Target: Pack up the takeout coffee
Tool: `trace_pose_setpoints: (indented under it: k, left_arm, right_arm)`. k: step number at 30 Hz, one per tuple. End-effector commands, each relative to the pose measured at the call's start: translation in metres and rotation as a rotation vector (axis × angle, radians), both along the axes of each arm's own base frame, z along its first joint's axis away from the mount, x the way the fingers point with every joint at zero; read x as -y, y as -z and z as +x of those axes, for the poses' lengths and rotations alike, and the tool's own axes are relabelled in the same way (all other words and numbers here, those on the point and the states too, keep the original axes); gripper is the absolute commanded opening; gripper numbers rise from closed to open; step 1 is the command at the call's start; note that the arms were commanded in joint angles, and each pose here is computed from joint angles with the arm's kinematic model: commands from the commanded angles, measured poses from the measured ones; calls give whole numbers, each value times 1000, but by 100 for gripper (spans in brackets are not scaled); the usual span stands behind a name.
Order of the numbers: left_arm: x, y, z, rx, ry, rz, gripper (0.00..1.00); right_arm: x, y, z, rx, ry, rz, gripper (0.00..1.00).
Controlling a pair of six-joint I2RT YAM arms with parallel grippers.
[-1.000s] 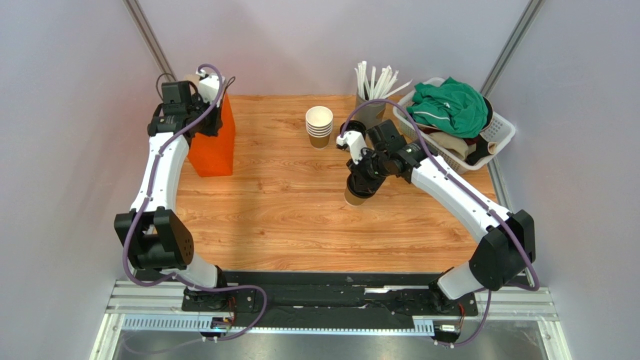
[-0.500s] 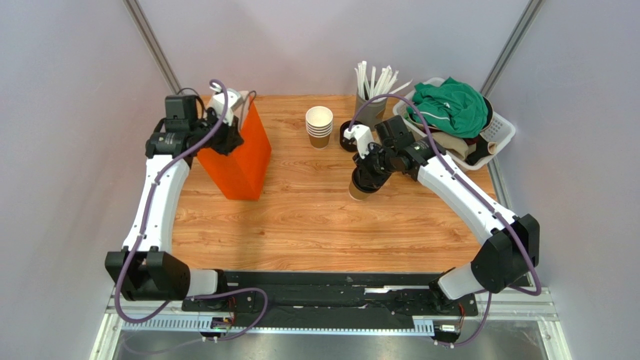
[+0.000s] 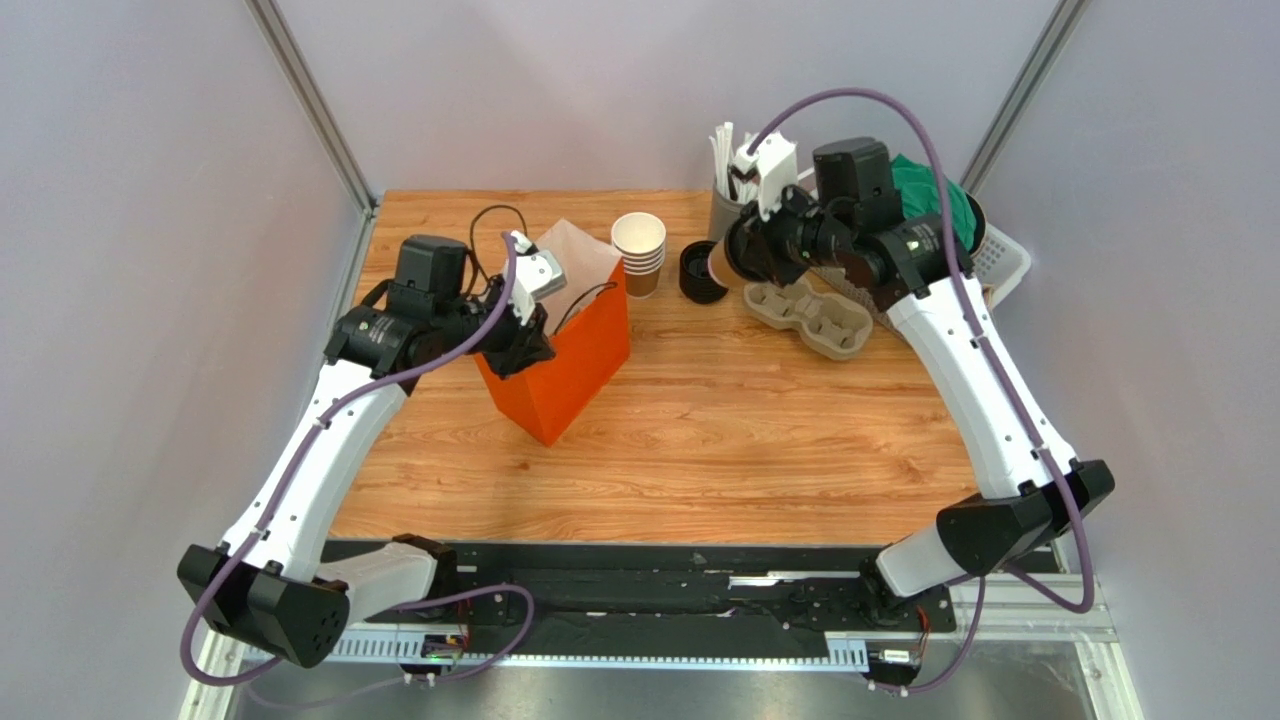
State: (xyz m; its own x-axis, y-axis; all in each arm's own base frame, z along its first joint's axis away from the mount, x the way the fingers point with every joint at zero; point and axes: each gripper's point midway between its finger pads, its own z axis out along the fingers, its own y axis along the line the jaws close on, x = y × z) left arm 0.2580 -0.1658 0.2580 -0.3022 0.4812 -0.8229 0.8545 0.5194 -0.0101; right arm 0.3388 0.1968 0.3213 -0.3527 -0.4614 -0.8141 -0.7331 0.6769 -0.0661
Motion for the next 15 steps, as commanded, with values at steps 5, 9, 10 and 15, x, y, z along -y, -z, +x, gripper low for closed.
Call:
trace_pose_setpoints:
  k: [5,9,10,15]
  left_arm:
    - [24,-21,-20,11,109,-78,28]
    - [36,-28,-29,-7,151,-105,28]
    - [38,-27,-30,-11,160,-104,28]
    - [48,-22,-43,-38,222,-96,28]
  right_arm:
    - [-4,-82,24,153,29,63,0]
    - [-19,-104,29,171,4,143,0]
    - [-22,-106,30,166,-3,157,0]
    - [-55,-105,21,108,-91,228,0]
